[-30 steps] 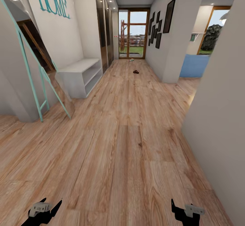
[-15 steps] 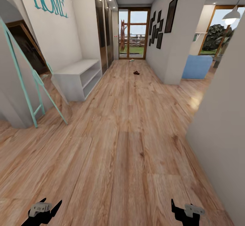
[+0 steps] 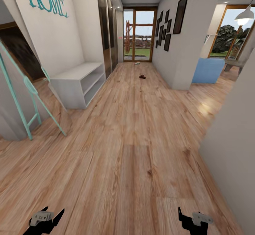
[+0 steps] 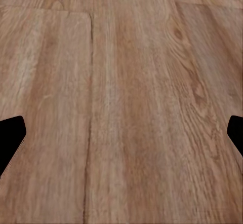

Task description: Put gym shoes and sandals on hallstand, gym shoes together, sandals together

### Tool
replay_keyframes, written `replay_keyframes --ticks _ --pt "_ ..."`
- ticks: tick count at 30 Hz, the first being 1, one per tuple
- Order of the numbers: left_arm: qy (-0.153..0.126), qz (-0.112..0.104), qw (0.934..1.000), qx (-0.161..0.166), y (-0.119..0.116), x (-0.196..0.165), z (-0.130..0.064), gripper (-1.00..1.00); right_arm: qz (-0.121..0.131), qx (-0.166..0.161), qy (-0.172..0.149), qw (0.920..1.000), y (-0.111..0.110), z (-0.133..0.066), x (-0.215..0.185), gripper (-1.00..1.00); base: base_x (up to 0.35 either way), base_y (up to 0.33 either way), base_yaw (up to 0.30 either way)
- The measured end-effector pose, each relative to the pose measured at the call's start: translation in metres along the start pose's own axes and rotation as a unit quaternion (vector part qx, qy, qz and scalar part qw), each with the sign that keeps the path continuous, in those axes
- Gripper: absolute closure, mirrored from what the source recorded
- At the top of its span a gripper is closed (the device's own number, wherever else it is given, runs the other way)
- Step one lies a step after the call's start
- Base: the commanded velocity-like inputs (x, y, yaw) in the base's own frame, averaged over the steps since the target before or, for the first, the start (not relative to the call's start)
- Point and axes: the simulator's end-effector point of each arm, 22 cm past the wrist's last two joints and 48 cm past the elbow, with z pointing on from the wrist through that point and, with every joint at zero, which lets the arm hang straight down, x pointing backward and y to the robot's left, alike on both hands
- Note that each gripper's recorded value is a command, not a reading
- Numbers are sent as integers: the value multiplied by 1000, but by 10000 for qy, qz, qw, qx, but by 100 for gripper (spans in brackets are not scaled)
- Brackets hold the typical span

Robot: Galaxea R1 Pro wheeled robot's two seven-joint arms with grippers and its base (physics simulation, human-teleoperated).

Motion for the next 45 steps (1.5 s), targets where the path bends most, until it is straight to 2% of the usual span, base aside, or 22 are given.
replay_keyframes --ticks 45 --pt "15 -17 10000 -8 0 2 -1 -100 0 0 2 10000 0 0 0 -100 338 0 0"
